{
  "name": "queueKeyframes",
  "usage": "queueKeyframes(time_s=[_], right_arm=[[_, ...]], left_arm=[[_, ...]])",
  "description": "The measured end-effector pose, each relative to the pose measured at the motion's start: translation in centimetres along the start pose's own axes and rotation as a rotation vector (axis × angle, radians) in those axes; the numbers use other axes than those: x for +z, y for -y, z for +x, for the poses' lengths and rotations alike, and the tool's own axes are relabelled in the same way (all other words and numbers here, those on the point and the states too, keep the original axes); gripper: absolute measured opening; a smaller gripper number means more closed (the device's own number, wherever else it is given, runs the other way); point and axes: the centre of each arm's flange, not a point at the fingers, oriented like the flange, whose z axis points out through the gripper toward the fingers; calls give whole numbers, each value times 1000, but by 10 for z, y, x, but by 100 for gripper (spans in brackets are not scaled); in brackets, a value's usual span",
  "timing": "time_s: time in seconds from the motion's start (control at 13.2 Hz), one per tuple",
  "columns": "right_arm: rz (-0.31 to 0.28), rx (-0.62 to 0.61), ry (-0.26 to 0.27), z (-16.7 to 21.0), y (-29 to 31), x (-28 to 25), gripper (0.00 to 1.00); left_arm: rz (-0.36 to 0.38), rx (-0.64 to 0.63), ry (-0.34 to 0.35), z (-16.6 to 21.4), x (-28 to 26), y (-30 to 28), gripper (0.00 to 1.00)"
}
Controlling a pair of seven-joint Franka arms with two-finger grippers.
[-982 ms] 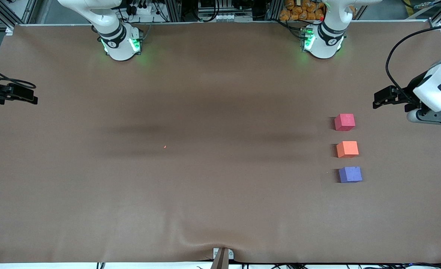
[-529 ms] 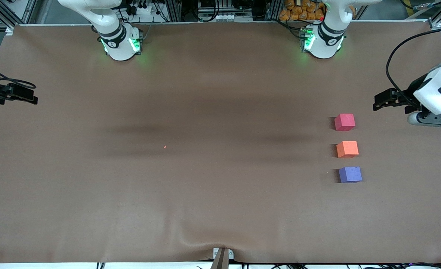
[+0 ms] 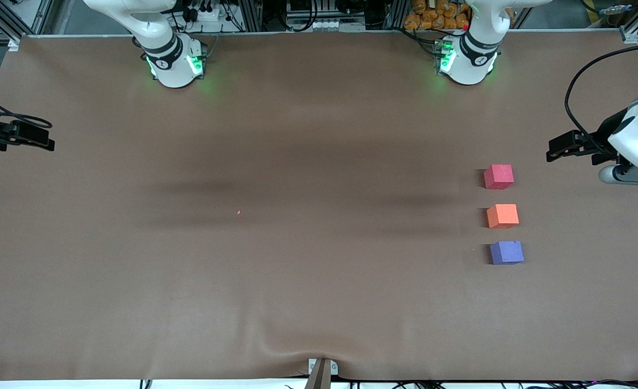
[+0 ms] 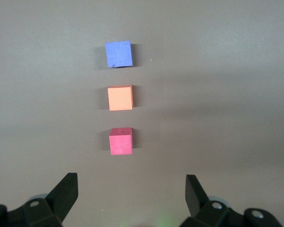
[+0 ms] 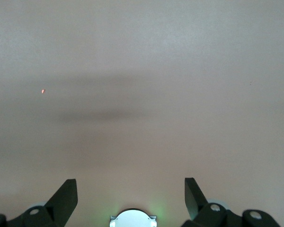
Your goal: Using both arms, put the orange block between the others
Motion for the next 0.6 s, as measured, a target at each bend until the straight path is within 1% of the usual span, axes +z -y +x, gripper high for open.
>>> queueKeyframes(time_s=[0.23, 0.45, 0.6], right_arm=[[0, 0, 0, 0, 0, 0, 100], [0, 0, 0, 0, 0, 0, 100], [0, 0, 0, 0, 0, 0, 100]], left_arm=[[15, 4, -7, 1, -1, -6, 100], [26, 16, -47, 5, -4, -10, 100], [30, 24, -60, 6, -7, -14, 100]])
